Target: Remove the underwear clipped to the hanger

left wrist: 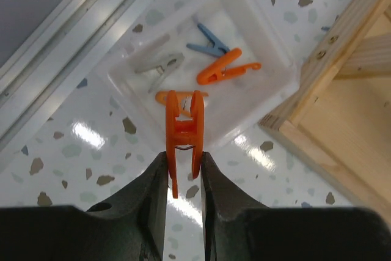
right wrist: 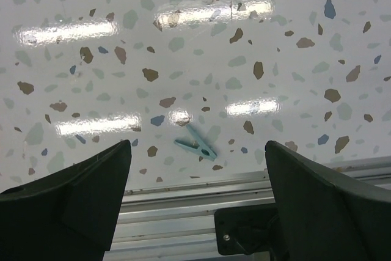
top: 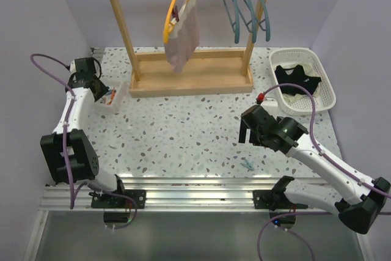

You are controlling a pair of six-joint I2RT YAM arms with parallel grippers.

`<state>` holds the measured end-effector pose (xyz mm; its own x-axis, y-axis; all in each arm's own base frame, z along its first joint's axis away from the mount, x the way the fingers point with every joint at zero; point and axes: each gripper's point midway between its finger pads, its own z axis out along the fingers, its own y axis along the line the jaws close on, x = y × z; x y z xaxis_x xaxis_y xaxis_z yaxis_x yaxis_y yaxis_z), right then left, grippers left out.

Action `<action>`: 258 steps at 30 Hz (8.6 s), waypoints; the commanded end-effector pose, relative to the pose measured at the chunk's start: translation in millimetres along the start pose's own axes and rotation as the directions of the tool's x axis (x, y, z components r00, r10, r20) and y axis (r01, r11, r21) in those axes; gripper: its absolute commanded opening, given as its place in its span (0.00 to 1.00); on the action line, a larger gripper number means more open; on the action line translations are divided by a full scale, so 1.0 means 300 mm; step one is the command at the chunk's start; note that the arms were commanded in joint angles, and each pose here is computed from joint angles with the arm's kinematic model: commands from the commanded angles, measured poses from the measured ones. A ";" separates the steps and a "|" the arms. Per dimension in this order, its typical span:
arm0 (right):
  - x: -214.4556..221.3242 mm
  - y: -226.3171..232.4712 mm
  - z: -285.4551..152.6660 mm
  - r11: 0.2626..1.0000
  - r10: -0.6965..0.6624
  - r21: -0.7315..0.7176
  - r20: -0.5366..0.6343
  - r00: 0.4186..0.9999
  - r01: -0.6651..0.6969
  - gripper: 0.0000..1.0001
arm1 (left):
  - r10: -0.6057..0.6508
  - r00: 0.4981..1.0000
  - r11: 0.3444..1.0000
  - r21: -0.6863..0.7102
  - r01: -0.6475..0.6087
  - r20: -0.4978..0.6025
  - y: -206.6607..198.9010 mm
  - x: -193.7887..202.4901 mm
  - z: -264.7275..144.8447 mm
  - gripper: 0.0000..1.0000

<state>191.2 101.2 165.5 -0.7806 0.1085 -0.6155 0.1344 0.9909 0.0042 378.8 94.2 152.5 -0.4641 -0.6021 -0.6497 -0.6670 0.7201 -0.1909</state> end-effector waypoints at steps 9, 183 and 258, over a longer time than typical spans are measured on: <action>-0.007 0.002 -0.006 1.000 -0.002 -0.017 0.011 1.000 0.003 0.95 | 0.043 0.995 0.985 0.162 -0.057 0.090 -0.161 -0.220 0.179 0.29; -0.859 0.695 -0.507 0.727 0.072 -0.618 0.503 0.861 0.300 0.98 | 0.200 0.978 0.523 0.838 -0.156 0.057 -0.372 0.074 -0.552 1.00; -0.826 0.573 -0.659 0.630 0.149 -0.620 0.688 0.710 0.468 0.00 | 0.199 0.980 0.393 0.914 -0.103 0.025 -0.404 0.138 -0.687 1.00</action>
<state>346.7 274.9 432.5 -0.2146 0.1115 -0.9703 -0.5684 0.7936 0.2169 326.8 -81.1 287.3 -0.5868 -0.4335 -0.6839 0.2690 0.6923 -0.6696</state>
